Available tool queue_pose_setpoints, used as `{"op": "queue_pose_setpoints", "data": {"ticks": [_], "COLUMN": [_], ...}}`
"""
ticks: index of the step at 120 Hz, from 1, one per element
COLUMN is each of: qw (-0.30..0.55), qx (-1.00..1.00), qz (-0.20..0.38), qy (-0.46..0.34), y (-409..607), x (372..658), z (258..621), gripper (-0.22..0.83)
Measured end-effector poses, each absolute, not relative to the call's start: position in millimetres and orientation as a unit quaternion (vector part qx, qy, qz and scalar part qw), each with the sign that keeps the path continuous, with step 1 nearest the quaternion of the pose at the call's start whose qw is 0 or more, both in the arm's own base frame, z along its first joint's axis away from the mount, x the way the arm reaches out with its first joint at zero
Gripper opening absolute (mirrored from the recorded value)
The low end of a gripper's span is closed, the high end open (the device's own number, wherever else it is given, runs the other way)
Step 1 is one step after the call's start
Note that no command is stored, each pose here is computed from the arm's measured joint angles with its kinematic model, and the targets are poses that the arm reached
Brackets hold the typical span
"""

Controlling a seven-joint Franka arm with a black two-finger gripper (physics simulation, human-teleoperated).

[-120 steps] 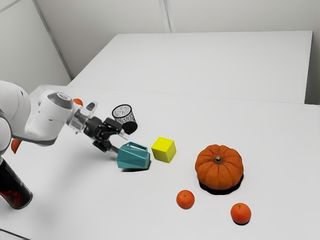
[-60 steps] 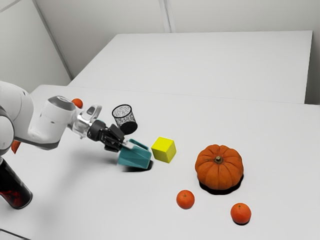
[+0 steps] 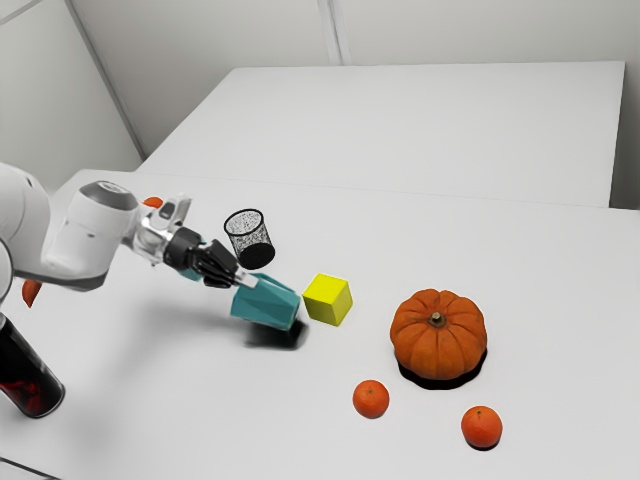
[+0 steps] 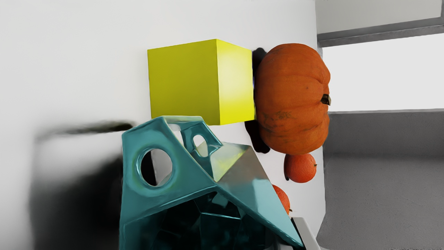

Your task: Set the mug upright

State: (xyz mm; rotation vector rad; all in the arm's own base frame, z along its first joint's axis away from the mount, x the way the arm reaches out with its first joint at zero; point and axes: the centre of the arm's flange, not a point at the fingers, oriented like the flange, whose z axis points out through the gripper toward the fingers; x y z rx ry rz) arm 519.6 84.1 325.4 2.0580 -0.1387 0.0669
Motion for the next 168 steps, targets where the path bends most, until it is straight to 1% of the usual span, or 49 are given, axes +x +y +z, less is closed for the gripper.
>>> {"op": "queue_pose_setpoints", "data": {"ticks": [12, 33, 47, 61, 78, 96, 121, 148, 152, 157, 168], "qw": [0.472, 0.356, 0.253, 0.174, 0.110, 0.052, 0.016, 0.000, -0.001, -0.001, -0.002], "qx": [0.876, 0.922, 0.947, 0.961, 0.973, 0.976, 0.982, 0.987, 0.988, 0.989, 0.991], "qz": [0.032, 0.001, -0.025, -0.031, -0.036, -0.044, -0.051, -0.046, -0.045, -0.043, -0.040], "qy": [-0.091, -0.153, -0.198, -0.212, -0.201, -0.207, -0.183, -0.152, -0.147, -0.140, -0.128], "y": [89.2, 83.0, 58.5, 46.3, 45.9, 23.5, 12.6, 5.5, 5.3, 4.8, 3.7], "x": [524.4, 538.1, 547.6, 554.5, 558.5, 563.4, 559.5, 559.9, 560.2, 560.6, 561.3], "z": [354.4, 385.8, 397.4, 406.1, 407.7, 403.2, 377.5, 362.9, 362.1, 361.8, 362.4], "gripper": [-0.17, -0.17, -0.17, -0.17, -0.17, -0.17, -0.17, -0.17, -0.15, -0.10, 0.09]}}
